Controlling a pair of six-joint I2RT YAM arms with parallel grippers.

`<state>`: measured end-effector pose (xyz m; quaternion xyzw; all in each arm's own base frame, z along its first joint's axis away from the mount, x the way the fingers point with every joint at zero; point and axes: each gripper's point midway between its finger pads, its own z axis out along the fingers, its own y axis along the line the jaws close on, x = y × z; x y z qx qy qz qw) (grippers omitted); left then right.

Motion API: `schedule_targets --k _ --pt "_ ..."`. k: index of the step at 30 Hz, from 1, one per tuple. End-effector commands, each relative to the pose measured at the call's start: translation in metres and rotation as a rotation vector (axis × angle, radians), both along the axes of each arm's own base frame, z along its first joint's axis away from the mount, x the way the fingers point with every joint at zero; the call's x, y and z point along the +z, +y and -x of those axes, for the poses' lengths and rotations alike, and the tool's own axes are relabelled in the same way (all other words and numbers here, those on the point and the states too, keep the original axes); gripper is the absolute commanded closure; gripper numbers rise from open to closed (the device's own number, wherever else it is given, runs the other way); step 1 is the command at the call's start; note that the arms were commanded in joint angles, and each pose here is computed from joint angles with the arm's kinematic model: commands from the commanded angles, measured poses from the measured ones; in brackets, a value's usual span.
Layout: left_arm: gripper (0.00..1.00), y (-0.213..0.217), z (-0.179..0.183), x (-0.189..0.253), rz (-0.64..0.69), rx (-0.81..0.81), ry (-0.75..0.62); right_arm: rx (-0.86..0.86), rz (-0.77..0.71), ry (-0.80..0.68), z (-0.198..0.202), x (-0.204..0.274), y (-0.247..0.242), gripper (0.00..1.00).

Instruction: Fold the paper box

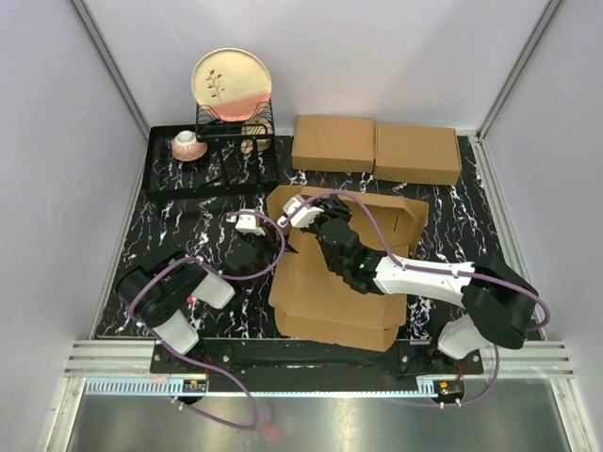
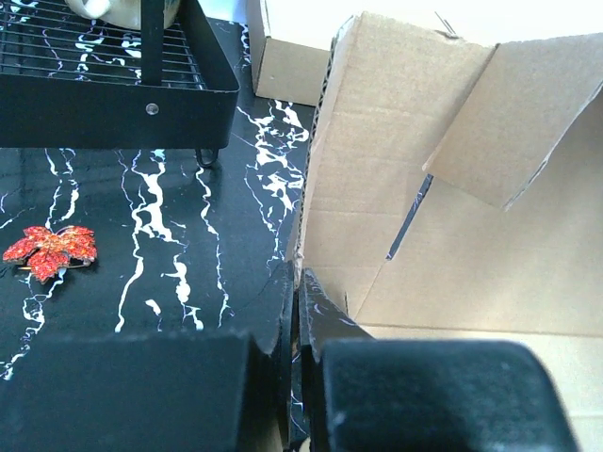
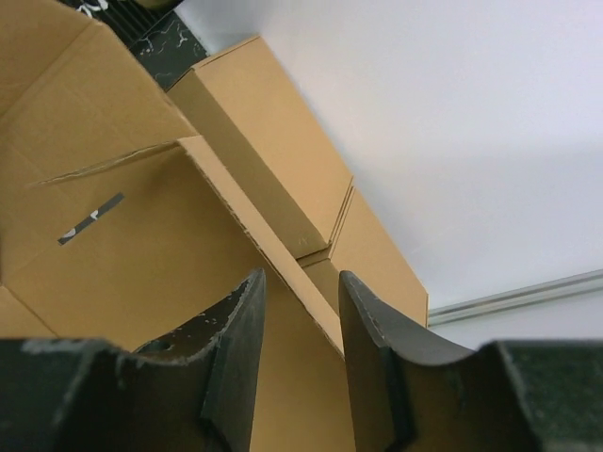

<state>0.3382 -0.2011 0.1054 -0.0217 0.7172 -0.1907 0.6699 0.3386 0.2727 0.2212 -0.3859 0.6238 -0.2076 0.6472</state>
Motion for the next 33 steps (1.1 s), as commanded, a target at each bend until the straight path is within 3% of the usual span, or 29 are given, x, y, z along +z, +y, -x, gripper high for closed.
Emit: schedule_targets --k 1,16,33 --pt "1.0 0.002 -0.004 0.084 0.215 0.013 -0.276 0.01 -0.091 -0.031 0.005 0.033 -0.004 0.57" --pt "1.0 -0.017 0.002 0.085 0.087 -0.066 -0.321 0.115 -0.091 0.057 0.004 0.03 -0.01 0.58" --pt "1.0 -0.022 0.006 0.087 0.052 -0.084 -0.34 0.172 -0.065 0.176 -0.02 0.005 0.001 0.63"
